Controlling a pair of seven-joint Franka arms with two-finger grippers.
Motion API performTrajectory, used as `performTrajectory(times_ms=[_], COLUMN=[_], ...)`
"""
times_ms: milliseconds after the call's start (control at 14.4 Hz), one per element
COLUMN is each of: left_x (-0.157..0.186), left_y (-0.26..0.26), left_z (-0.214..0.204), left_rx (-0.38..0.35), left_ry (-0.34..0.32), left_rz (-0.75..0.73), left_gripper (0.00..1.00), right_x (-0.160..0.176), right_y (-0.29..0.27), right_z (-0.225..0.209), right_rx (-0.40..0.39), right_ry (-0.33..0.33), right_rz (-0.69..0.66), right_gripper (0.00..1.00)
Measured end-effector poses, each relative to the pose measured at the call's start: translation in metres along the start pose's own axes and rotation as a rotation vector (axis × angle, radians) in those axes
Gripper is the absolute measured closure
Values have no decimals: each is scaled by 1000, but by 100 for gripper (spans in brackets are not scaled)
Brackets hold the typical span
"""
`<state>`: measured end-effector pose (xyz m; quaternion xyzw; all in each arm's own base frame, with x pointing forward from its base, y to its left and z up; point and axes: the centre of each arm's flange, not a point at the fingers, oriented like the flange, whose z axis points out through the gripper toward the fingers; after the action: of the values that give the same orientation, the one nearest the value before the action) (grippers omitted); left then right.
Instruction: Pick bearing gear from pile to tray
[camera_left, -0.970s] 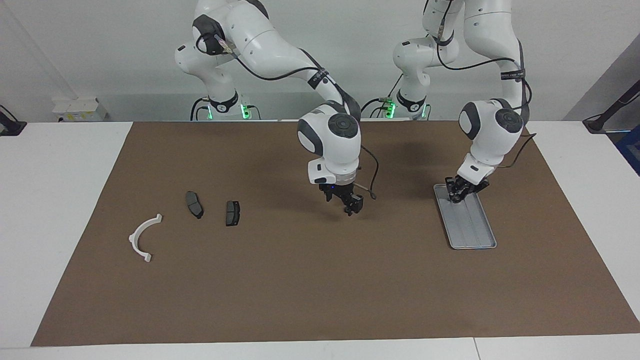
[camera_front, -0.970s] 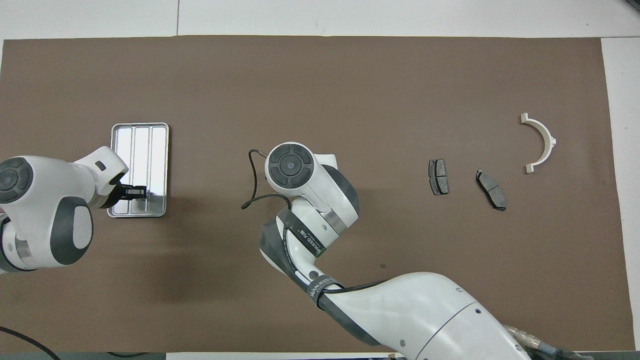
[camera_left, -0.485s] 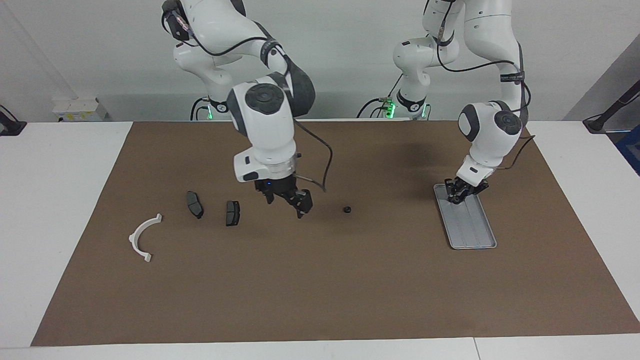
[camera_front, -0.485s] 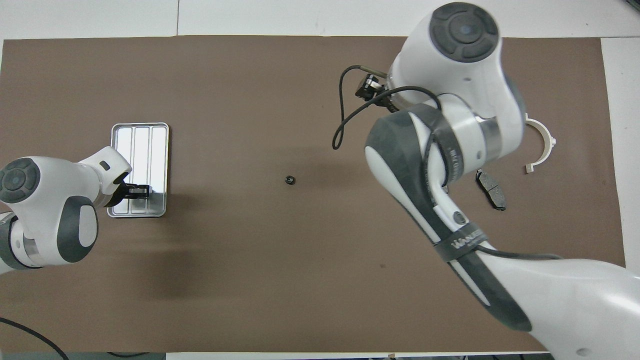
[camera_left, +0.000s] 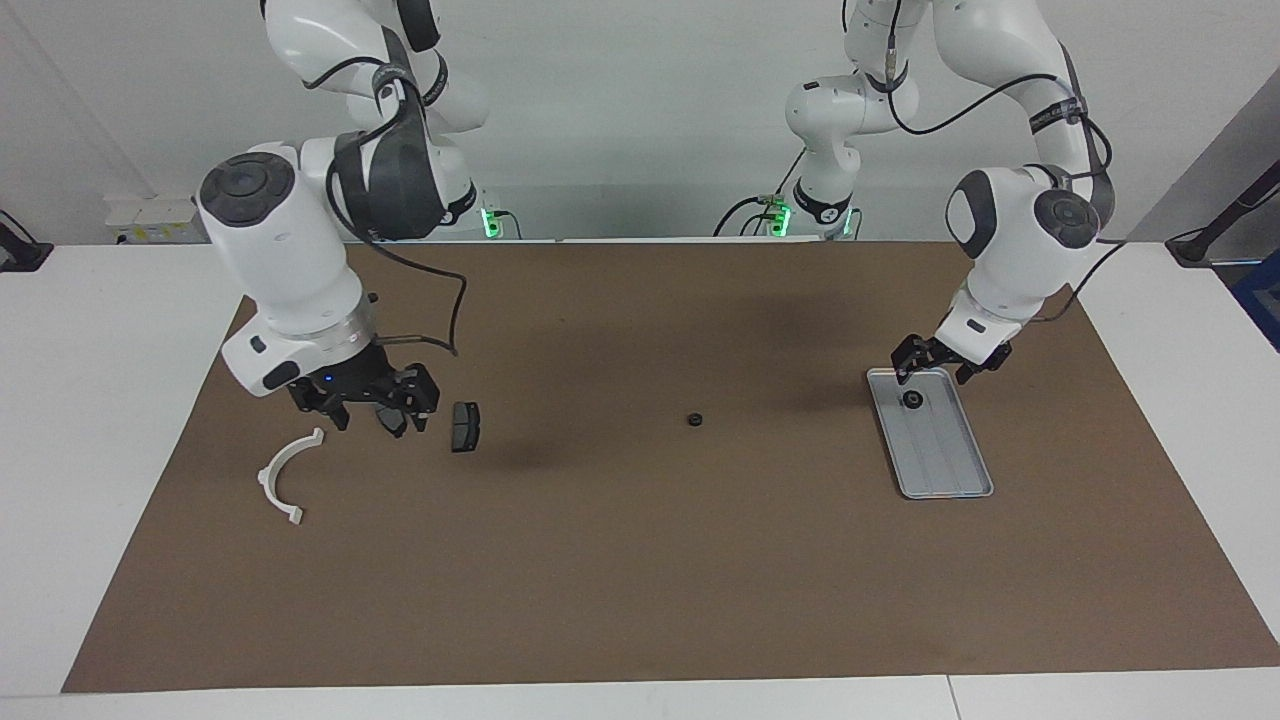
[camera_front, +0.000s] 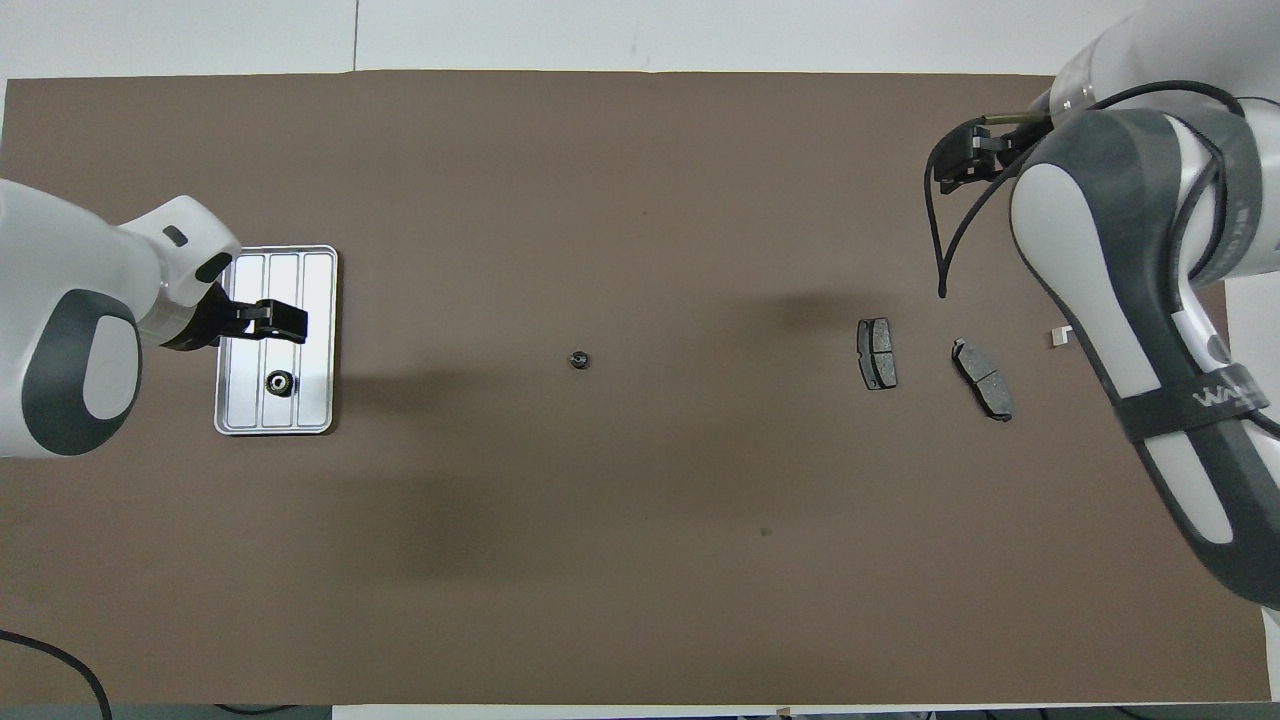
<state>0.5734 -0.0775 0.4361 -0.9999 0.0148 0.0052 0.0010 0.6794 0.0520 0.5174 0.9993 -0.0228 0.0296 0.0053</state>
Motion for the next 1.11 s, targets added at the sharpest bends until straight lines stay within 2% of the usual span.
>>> performTrajectory(times_ms=[208,416,762,1109], left_x=[-20,-50,-50,-35], left_y=[130,209,264,274], left_z=[-22,-13,54,115], left_rx=[30,28,5,-22], left_ry=[50,45,39,42], left_rz=[-57,-77,-116,-139], left_gripper=[0,0,0,0], right_x=[-1,-1,-3,-24], right_y=[13,24,37,38], right_z=[-4,-6,-11,-36], right_rx=[-5,-7,-9,-11], right_ry=[-3,-3,-4,5], right_rz=[11,26,47,20], right_gripper=[0,0,0,0])
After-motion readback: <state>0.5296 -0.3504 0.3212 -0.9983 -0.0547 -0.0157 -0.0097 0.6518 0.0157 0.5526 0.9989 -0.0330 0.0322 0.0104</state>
